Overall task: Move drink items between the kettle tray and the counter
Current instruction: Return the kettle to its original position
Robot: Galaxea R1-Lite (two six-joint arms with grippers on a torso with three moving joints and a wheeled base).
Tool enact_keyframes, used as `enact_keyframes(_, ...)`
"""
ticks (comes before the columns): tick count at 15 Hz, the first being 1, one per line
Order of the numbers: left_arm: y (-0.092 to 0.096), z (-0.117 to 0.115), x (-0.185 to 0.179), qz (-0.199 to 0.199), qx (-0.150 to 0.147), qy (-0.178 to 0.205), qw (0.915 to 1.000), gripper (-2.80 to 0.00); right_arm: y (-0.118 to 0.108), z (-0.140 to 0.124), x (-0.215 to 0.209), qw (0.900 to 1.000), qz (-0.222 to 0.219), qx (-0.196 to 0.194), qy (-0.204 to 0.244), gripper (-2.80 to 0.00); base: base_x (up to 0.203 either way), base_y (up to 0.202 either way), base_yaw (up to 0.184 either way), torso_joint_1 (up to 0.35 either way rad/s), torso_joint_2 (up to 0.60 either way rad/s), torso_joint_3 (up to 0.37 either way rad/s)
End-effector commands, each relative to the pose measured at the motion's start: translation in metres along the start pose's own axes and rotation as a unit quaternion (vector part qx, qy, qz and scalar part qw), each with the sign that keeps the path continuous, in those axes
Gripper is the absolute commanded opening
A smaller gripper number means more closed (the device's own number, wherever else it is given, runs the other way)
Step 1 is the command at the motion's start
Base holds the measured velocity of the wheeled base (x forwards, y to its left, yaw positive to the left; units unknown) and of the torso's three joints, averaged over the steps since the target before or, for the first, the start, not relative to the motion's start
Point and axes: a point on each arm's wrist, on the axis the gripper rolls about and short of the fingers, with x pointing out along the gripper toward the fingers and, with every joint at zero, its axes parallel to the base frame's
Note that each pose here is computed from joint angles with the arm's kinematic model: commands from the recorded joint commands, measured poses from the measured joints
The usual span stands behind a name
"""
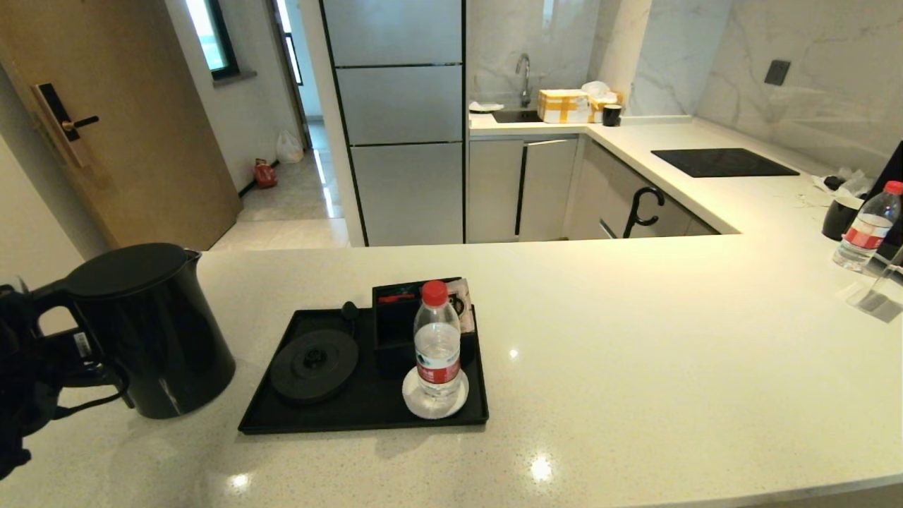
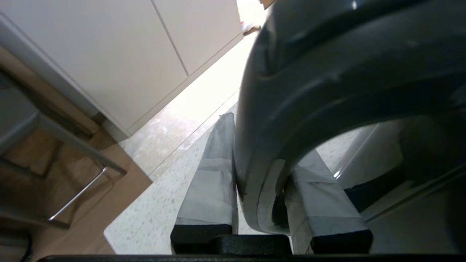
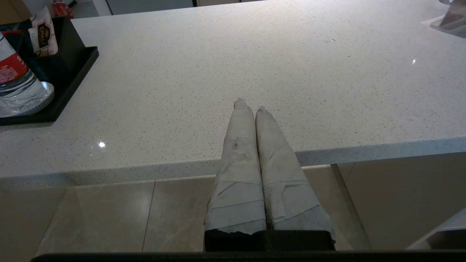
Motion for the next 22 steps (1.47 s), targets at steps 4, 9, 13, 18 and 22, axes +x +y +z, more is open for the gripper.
enact_keyframes(4,0.002,0.026,-0.002,0.0,-0.014,-0.02,0.9997,-2.8,0.0,0.0,0.0,1.0,0.0,-0.001,0.001,-2.8,0.0,0.0,0.0,0.0,0.0,0.0)
enact_keyframes(9,-0.014,0.075,-0.015,-0.053,-0.049,0.012,0.9974,-2.8,0.0,0.0,0.0,1.0,0.0,-0.001,0.001,-2.8,0.0,0.0,0.0,0.0,0.0,0.0)
enact_keyframes(13,-0.036,0.092,-0.031,-0.102,-0.051,0.02,0.9933,-2.8,0.0,0.0,0.0,1.0,0.0,-0.001,0.001,-2.8,0.0,0.0,0.0,0.0,0.0,0.0)
enact_keyframes(18,-0.066,0.11,-0.068,-0.18,-0.07,0.023,0.981,-2.8,0.0,0.0,0.0,1.0,0.0,-0.001,0.001,-2.8,0.0,0.0,0.0,0.0,0.0,0.0)
enact_keyframes(22,-0.094,0.106,-0.087,-0.236,-0.048,0.029,0.9702,-2.8,0.0,0.0,0.0,1.0,0.0,0.0,0.001,-2.8,0.0,0.0,0.0,0.0,0.0,0.0)
